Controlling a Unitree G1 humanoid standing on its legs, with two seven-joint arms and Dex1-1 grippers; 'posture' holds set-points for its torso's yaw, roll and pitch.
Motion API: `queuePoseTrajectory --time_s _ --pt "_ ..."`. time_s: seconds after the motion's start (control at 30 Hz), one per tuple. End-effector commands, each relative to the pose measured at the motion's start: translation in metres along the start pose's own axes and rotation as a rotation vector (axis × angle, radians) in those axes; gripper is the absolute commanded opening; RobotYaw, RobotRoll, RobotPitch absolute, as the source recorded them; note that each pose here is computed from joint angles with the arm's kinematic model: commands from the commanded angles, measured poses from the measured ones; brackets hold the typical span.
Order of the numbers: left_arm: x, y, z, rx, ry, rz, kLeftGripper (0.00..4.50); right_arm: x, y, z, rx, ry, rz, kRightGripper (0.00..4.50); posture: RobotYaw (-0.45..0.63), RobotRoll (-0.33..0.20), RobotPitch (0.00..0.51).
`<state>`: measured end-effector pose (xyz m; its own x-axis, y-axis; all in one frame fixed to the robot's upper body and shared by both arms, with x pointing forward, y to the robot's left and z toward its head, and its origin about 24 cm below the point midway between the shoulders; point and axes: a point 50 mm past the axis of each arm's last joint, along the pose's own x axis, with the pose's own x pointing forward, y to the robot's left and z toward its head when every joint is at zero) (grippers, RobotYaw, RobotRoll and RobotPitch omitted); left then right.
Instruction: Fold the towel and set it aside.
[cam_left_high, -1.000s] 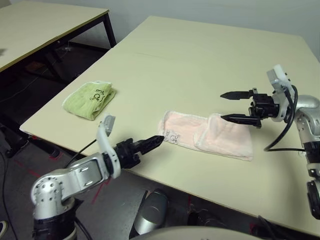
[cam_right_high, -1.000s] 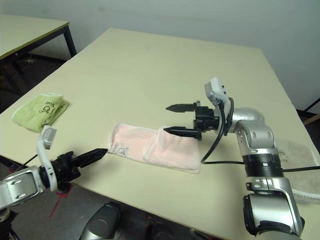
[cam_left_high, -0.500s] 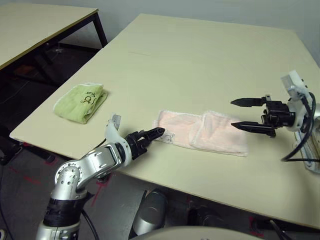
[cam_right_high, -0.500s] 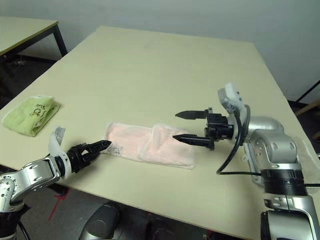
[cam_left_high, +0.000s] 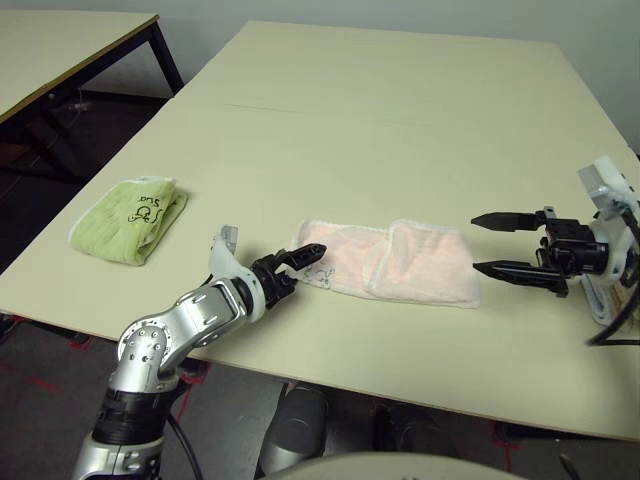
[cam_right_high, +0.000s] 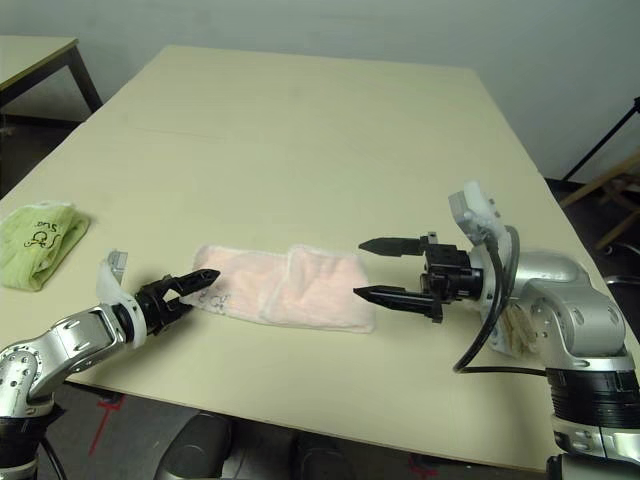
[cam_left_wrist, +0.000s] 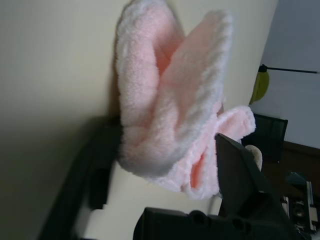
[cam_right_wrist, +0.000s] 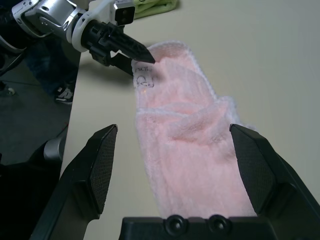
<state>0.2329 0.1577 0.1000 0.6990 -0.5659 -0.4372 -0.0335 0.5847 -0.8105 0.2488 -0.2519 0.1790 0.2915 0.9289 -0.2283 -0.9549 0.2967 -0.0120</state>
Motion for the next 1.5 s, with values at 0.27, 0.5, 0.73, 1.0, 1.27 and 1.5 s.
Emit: queuePoseTrajectory --time_s 0.27,0.5,0.73,1.0,1.27,1.5 --pt "0.002 -0.001 0.009 0.071 -0.065 0.015 0.02 -0.004 0.004 -0.008 0.032 0.017 -0.003 4.5 0.19 0.0 0.144" --pt "0.004 -0.039 0.021 0.409 -0.01 -0.139 0.02 -0.017 0.008 -0.023 0.074 0.095 -0.028 4.5 0.19 0.0 0.141" --pt "0.014 -0.075 0.012 0.686 0.173 -0.319 0.02 -0.032 0.009 -0.024 0.105 0.123 -0.063 4.5 0.18 0.0 0.142" --pt "0.046 -0.113 -0.001 0.924 0.333 -0.474 0.02 -0.057 0.006 -0.018 0.127 0.168 -0.134 4.5 0.15 0.0 0.146" --pt "0.08 -0.13 -0.013 1.152 0.412 -0.505 0.02 -0.056 0.01 -0.02 0.137 0.165 -0.146 4.5 0.13 0.0 0.136" --pt "0.082 -0.12 -0.033 1.346 0.55 -0.593 2.19 -0.056 0.011 -0.021 0.146 0.168 -0.16 4.5 0.12 0.0 0.131"
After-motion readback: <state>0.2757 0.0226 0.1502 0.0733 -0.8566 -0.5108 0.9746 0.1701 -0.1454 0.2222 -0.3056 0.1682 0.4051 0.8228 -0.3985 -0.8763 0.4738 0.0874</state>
